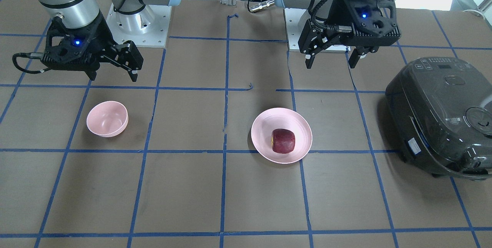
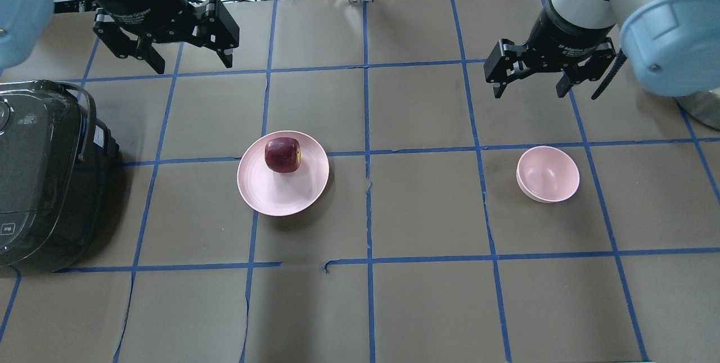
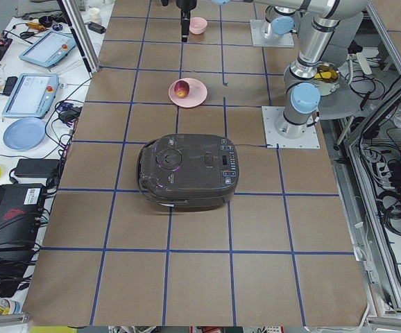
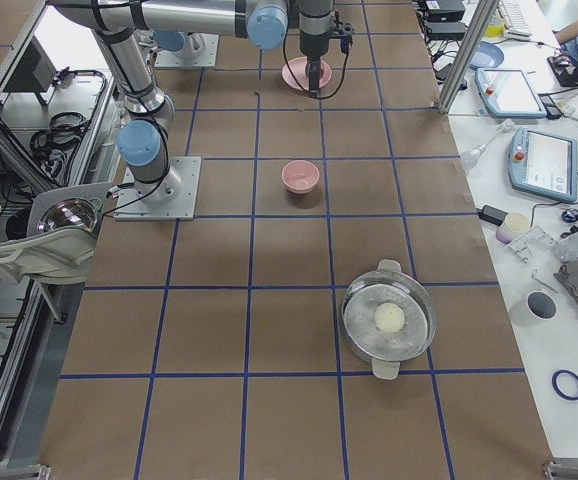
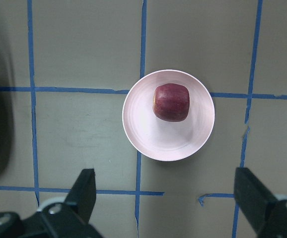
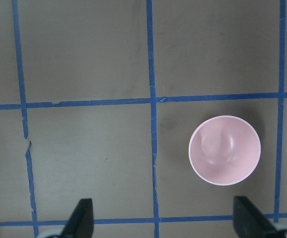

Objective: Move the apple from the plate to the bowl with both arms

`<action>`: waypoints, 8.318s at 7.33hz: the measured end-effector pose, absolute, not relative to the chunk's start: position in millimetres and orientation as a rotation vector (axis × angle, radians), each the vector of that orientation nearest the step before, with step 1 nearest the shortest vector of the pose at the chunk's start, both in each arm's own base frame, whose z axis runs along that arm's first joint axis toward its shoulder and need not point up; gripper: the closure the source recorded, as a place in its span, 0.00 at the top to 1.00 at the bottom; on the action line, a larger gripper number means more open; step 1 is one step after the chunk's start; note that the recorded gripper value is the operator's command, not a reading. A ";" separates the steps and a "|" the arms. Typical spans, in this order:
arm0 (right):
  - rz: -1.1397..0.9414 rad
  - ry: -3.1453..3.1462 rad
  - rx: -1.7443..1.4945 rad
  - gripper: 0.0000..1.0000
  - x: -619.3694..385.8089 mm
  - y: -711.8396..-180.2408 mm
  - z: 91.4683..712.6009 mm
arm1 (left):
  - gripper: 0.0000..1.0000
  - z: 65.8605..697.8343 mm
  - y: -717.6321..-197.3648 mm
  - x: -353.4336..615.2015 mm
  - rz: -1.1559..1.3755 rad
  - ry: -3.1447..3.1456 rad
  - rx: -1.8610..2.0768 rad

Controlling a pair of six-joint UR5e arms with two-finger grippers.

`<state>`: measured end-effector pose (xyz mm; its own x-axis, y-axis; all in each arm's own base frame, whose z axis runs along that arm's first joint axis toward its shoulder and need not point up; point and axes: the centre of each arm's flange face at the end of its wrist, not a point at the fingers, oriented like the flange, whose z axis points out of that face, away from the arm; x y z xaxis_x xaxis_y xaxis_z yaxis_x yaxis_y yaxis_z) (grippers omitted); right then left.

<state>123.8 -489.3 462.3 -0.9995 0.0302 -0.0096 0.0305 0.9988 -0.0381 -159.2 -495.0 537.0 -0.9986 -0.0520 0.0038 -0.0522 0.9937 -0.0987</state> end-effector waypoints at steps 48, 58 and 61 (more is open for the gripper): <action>0.206 3.041 0.028 1.00 104.2 -522.0 327.9 | 0.00 306.0 -538.4 -250.0 0.139 -3.135 0.003; -0.132 3.159 0.195 1.00 33.8 -543.6 471.8 | 0.07 248.5 -442.2 -493.4 0.136 -3.036 0.158; -0.142 3.158 0.199 1.00 32.6 -543.2 474.3 | 1.00 231.5 -436.8 -505.7 0.129 -3.036 0.138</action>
